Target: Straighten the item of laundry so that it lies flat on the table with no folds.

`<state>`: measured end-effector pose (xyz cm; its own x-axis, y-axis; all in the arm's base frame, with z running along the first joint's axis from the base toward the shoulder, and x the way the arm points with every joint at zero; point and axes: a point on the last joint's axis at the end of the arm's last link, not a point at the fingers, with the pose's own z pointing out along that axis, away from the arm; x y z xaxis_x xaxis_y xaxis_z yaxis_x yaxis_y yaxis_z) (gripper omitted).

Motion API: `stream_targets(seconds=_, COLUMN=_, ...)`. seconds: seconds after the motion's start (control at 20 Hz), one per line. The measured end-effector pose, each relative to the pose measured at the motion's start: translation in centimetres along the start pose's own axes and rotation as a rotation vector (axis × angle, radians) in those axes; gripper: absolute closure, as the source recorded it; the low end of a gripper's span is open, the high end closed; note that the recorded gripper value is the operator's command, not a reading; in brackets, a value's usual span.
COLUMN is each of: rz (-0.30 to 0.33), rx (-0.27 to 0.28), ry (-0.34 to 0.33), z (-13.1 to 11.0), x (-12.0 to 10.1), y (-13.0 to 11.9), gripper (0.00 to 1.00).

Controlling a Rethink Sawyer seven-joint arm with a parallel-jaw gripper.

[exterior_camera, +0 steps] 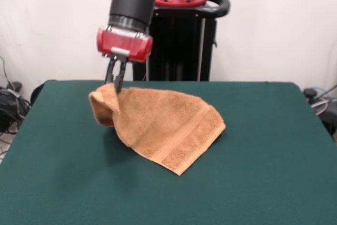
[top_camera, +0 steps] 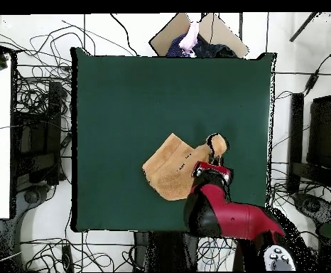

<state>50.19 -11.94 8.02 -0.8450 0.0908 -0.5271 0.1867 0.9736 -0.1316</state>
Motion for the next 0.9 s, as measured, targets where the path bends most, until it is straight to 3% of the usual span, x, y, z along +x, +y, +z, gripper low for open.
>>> stream_targets(seconds=0.5, rz=0.087, rx=-0.080, ry=0.115, z=7.5, x=6.3, y=-2.8, gripper=1.00)
stream_targets(seconds=0.9, rz=0.085, rx=-0.124, ry=0.156, z=9.8, x=9.1, y=-1.5, gripper=1.00)
